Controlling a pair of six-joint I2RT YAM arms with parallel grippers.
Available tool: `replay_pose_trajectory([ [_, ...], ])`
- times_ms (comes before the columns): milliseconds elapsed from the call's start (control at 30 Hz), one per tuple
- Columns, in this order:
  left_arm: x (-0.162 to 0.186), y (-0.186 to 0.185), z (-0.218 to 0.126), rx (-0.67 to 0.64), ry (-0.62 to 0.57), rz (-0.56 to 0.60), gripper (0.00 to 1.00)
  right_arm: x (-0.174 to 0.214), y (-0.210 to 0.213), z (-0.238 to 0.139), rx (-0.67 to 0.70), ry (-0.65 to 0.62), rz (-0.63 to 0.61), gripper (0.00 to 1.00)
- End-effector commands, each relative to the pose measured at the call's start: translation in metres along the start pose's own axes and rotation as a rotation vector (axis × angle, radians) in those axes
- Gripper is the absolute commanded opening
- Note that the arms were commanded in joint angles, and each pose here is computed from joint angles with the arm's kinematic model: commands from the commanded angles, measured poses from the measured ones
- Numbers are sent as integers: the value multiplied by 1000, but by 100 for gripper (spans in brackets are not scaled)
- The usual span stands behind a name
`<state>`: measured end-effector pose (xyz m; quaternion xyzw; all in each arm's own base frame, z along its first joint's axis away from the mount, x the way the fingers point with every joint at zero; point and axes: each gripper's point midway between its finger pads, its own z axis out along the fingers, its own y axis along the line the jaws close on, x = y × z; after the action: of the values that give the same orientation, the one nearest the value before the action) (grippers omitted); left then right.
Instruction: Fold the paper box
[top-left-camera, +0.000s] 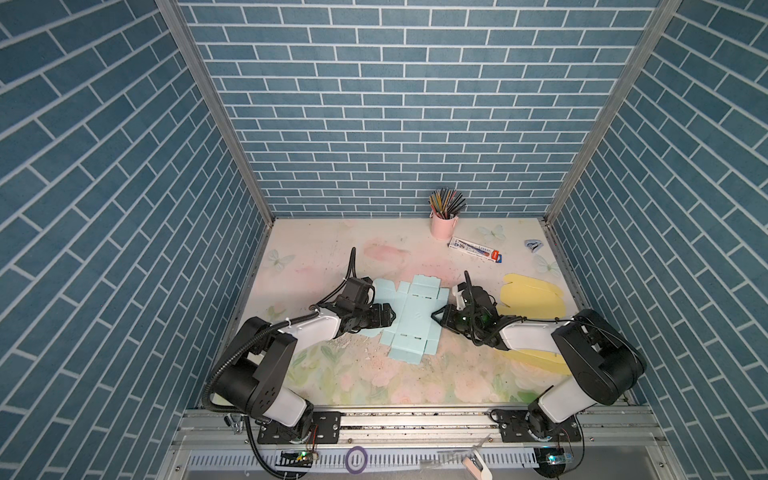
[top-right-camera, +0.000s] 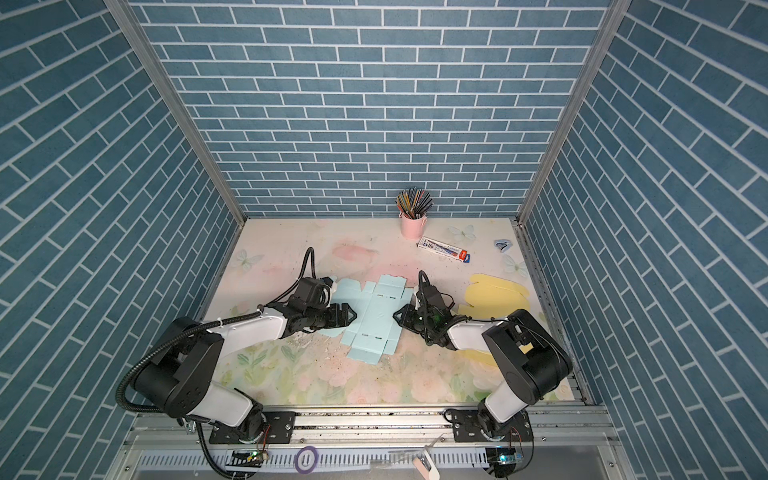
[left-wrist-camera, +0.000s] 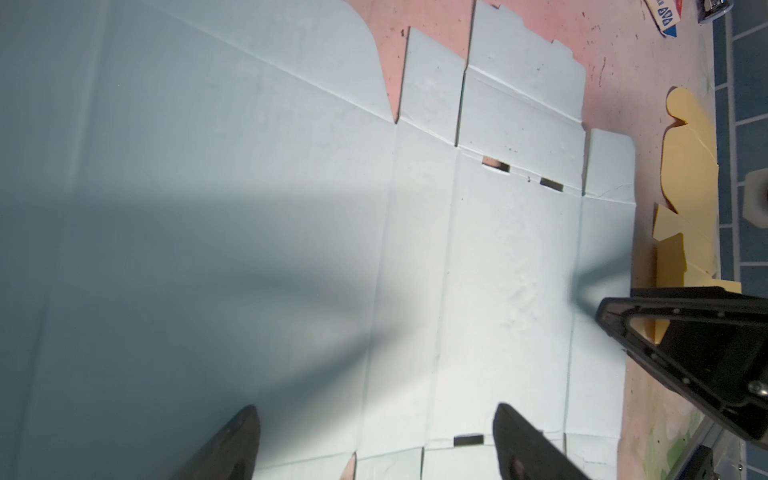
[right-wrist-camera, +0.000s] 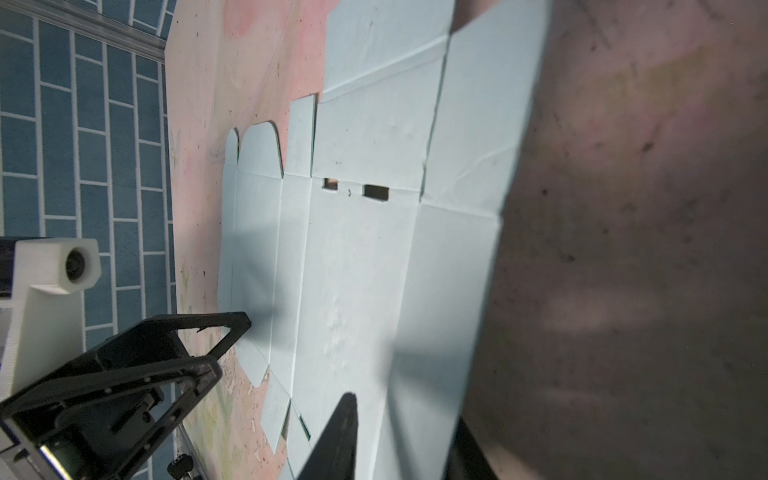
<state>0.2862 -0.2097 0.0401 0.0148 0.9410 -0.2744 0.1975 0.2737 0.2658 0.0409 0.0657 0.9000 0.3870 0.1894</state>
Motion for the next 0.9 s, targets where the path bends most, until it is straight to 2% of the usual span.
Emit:
replay_pose_trajectory([
  [0,44,26,1,-91,127,-71,89,-8,10,3,-34,-6,18,26],
  [200,49,23,-2,-91,126,-72,89,-11,7,3,-33,-4,23,16],
  [467,47,15,-8,-67,105,-76,89,-17,5,3,-34,-2,23,7],
  [867,21,-11,-28,-21,68,-7,89,-19,1,9,-39,6,28,3],
])
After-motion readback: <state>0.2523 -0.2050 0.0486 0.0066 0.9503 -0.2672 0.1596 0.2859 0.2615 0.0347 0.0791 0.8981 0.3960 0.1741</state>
